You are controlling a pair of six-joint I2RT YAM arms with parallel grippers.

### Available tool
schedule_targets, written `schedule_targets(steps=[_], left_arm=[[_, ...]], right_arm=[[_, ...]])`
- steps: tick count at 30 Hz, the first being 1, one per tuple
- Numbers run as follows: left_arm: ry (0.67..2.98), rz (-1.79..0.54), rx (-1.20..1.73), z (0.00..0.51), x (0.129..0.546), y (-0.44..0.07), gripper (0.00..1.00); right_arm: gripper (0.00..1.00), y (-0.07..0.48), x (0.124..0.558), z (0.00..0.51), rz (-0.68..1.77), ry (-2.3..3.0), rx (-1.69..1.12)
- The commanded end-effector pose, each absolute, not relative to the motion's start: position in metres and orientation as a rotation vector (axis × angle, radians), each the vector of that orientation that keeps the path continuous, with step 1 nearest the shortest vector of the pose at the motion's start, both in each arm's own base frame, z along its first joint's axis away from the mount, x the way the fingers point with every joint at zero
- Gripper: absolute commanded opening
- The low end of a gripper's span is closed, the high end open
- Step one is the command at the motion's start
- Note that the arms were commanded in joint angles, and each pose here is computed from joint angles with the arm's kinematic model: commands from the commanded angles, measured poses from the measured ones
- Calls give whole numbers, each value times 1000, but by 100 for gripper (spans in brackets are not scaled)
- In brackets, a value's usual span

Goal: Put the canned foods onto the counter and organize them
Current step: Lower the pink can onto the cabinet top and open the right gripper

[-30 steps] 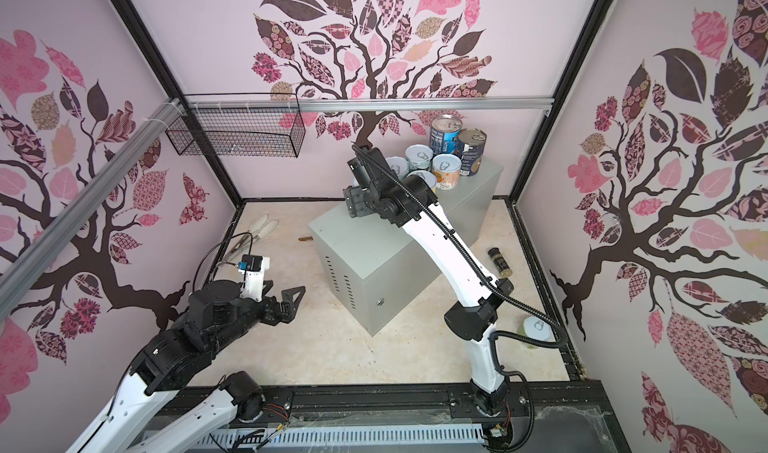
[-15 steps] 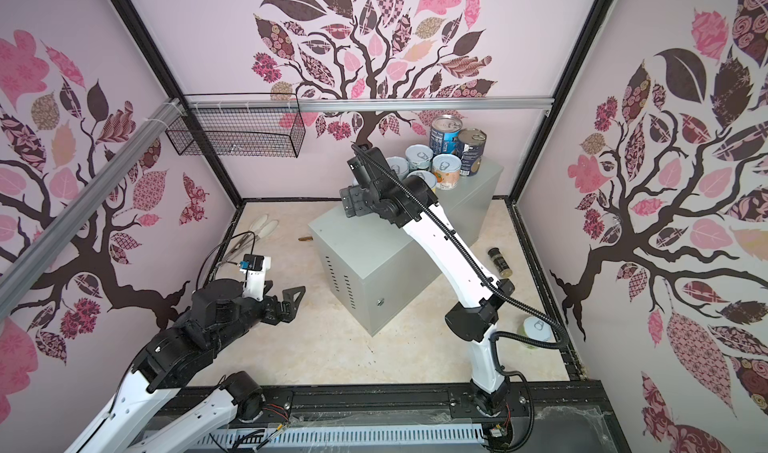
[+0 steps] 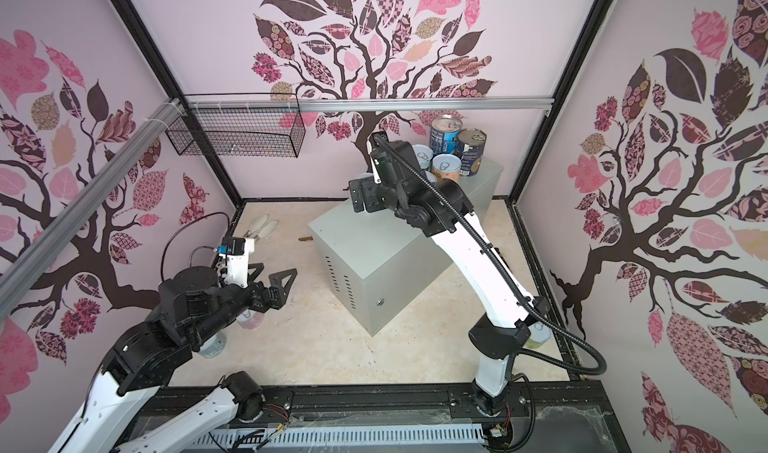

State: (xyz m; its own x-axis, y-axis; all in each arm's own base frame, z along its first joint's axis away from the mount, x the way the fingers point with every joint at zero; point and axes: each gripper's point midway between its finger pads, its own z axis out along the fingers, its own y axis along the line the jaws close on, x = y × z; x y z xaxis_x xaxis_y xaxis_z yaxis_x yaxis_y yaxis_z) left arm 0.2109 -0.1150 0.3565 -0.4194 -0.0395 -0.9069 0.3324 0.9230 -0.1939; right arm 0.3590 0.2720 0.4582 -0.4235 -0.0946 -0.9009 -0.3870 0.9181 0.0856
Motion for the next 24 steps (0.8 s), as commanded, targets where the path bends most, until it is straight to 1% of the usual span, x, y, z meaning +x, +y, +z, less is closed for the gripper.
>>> schedule_targets(steps=[1,2,6,8,14,21,24], left_arm=[[1932,-388,239,379,219,-119,91],[1938,-377,243,381,224,-122,88],[1947,-402,284,393,247,-147,71],[1944,-425,302,400,257,-160,66],[1924,-432,330,422,289,-187,57],[1920,-463,354,429,321,-223,52],[1928,-437,378,426,331,-238,50]], right_arm=[[100,249,335,490,390,1911,-314],[100,244,329,493,400,1893,-304],[100,220,308,494,429,1839,-258],[100,208,300,490,429,1829,-237],[100,166,281,465,417,1816,-119],[100,141,263,431,413,1806,-51],[100,135,257,421,399,1809,-50]])
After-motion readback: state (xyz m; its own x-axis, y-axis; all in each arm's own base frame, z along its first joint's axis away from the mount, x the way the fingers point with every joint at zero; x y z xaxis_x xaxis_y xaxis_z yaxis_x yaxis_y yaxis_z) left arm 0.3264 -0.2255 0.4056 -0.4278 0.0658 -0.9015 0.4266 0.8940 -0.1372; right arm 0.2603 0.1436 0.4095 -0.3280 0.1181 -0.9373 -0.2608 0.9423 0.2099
